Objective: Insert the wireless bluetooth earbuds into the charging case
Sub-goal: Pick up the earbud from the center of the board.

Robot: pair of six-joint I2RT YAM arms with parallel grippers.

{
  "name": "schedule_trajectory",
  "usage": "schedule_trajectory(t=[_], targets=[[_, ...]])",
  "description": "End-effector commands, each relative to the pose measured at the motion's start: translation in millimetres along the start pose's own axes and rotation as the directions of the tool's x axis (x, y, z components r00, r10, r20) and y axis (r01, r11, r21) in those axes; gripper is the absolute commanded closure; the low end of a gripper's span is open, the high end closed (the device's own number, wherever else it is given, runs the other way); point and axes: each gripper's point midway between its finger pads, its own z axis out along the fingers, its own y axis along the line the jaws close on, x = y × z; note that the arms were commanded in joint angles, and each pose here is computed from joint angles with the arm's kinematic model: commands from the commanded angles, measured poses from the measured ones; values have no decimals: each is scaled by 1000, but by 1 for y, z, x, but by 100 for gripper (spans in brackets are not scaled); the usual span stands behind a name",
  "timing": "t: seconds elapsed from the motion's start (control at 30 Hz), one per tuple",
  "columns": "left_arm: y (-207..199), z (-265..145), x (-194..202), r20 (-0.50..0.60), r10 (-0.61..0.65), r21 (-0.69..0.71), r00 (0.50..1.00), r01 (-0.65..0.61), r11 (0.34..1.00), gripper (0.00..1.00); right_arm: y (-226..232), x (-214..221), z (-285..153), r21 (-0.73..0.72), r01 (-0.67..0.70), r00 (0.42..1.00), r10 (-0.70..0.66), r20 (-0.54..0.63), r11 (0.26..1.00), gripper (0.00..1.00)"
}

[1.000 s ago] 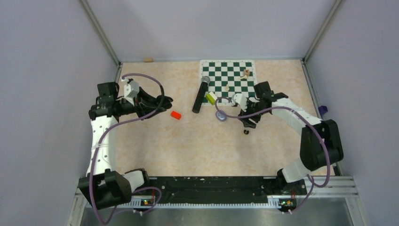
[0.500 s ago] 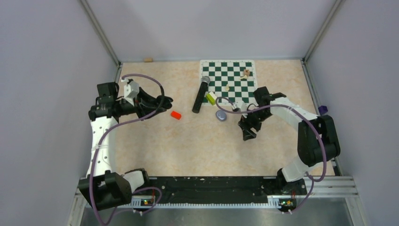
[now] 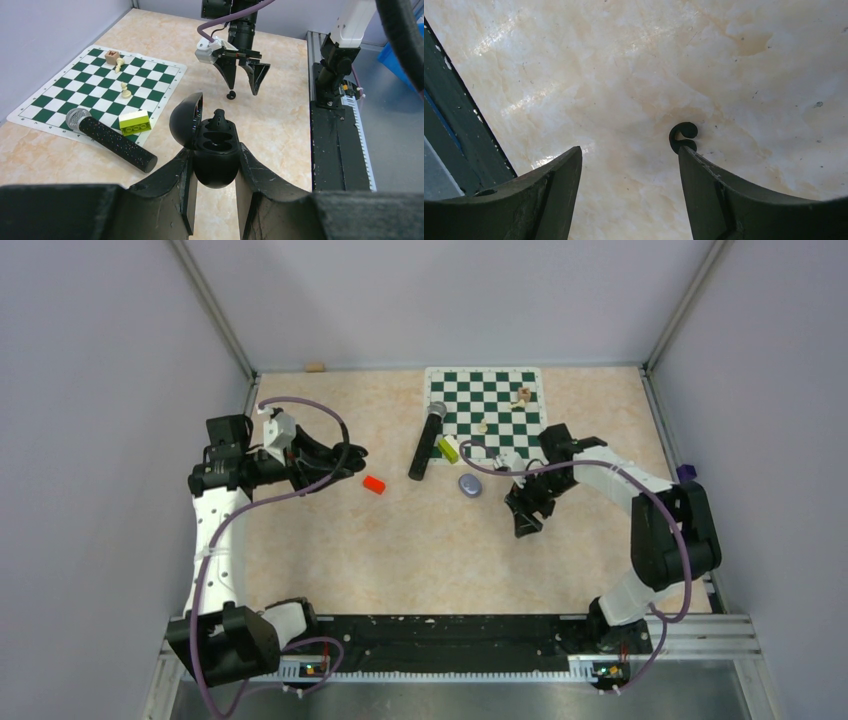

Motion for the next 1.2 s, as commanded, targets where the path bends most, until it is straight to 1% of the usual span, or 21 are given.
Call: schedule_trajectory(t=[0.0, 0.2, 0.5, 0.83, 1.07, 1.17], targets=[[-10, 2, -17, 44, 50, 42, 998, -52, 998, 100, -4, 2, 5, -5, -14, 1000, 14, 11, 1000, 31], [-10, 2, -17, 45, 48, 43, 998, -50, 998, 100, -8, 9, 11, 2, -22, 1000, 22, -12, 1000, 34], [-10, 2, -18, 45, 50, 43, 998, -52, 998, 100, -18, 9, 13, 52, -21, 1000, 21, -5, 998, 36], [-11, 2, -18, 48, 46, 45, 998, -48, 998, 100, -25, 3, 9, 105, 22, 999, -25, 26, 994, 41], [-11, 2, -17, 48, 47, 46, 998, -50, 998, 100, -29, 5, 9, 128, 36, 999, -38, 20, 991, 43], [-11, 2, -18, 49, 48, 46, 998, -50, 998, 100, -31, 5, 9, 139, 42, 999, -44, 15, 989, 46]])
